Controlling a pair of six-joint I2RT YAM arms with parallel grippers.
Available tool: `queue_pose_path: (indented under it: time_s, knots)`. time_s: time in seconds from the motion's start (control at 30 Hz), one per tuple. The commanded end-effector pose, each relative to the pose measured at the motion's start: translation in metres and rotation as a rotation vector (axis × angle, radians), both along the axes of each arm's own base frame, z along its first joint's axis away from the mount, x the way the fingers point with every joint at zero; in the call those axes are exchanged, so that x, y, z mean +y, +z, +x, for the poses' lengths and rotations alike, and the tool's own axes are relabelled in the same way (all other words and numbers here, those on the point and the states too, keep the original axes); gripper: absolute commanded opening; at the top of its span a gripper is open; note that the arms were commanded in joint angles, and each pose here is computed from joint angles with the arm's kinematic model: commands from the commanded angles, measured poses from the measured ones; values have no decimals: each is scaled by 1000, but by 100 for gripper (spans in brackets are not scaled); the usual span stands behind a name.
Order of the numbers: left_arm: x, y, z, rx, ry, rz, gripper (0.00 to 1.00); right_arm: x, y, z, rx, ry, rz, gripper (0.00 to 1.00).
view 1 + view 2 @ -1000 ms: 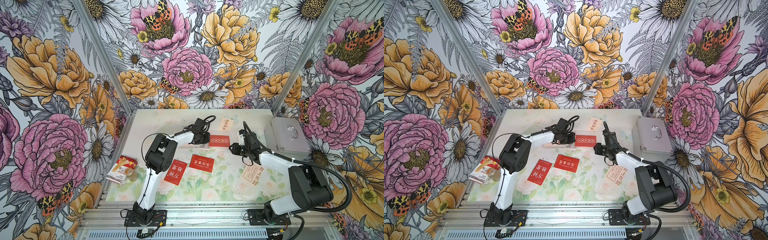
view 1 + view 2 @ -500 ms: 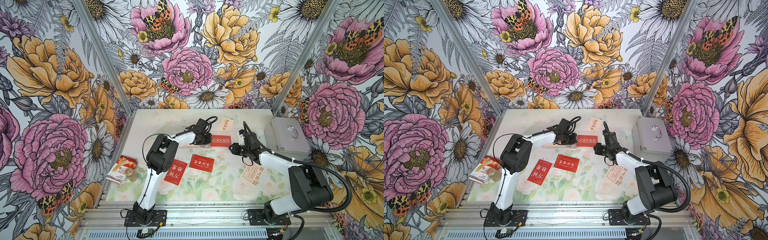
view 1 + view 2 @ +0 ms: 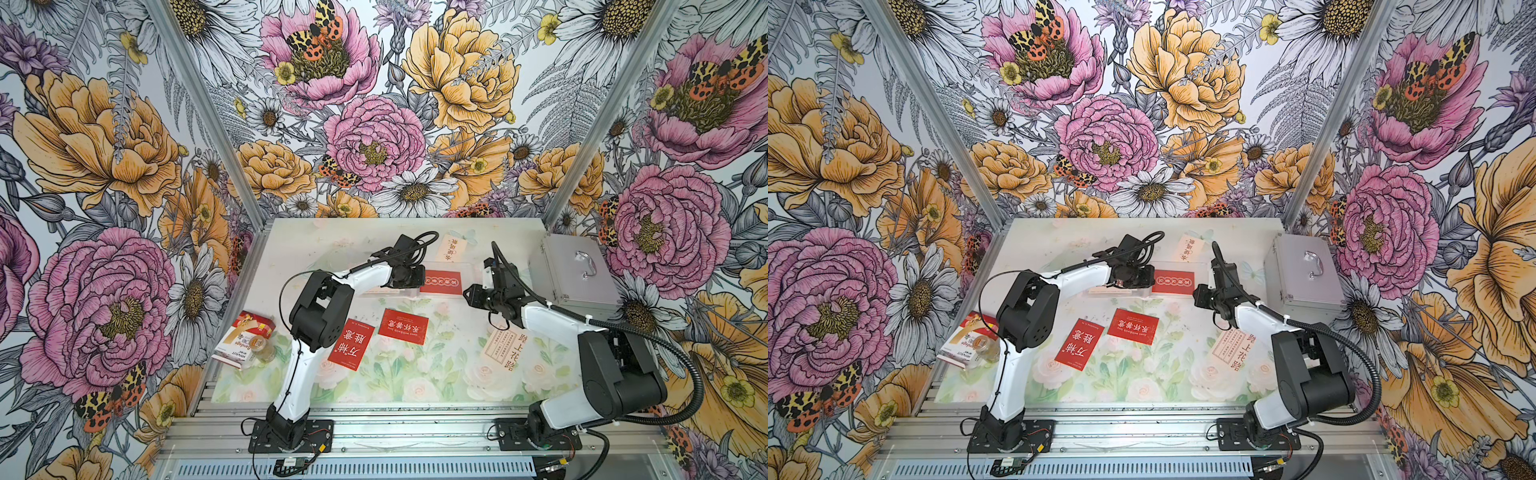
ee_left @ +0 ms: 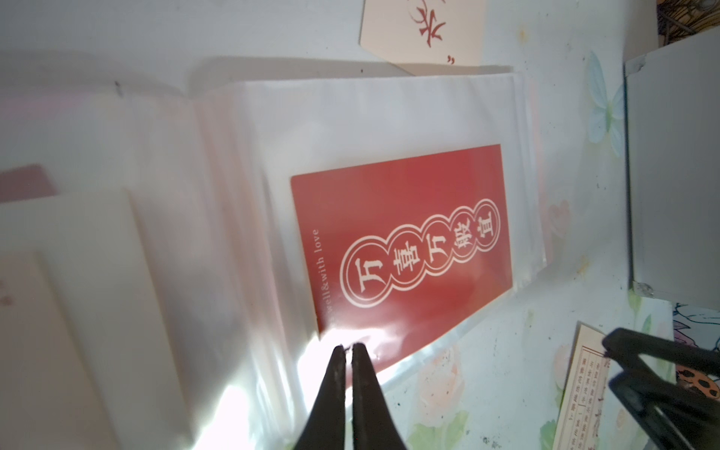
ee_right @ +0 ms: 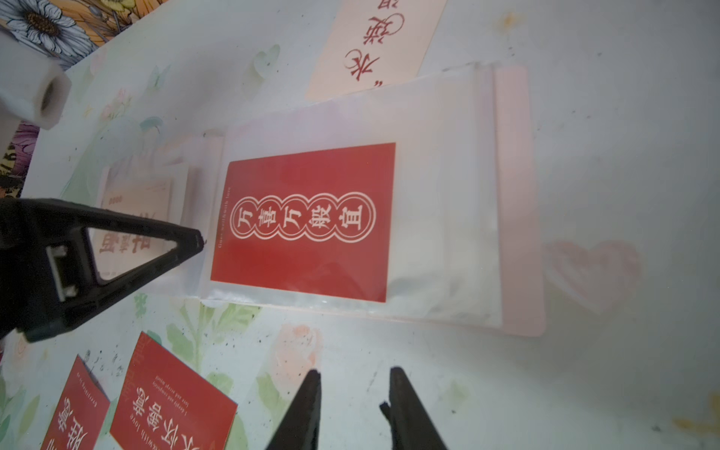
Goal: Place the photos into the photo albums
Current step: Insert the photo into the photo album, then turn the page of the photo album at the center of the board.
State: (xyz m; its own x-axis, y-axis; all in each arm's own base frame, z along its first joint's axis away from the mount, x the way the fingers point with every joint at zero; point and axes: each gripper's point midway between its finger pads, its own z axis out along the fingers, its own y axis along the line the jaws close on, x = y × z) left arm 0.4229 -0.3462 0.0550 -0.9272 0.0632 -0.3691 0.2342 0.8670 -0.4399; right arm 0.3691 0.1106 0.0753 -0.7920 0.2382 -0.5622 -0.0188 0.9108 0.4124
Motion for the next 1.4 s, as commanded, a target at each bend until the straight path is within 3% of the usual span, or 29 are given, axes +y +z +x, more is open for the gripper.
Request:
queue_pose_path:
  time_s: [0.0, 0.27, 0.67, 0.93, 1.37]
  knots:
    - [-6, 36, 8, -64, -31, -46, 9, -15, -5, 2, 3, -41, -33, 34]
    - [-3, 20, 18, -28, -12, -53, 10, -9, -9, 31, 66, -59, 27, 36]
    - [-7, -23, 8, 61, -40, -38, 11, -17, -31, 72, 110, -85, -75, 37]
    - [-6, -31, 5, 73, -47, -30, 12, -10, -46, 82, 143, -61, -64, 37]
    - [-7, -36, 3, 86, -47, -30, 12, 2, -27, 85, 116, -29, -12, 37]
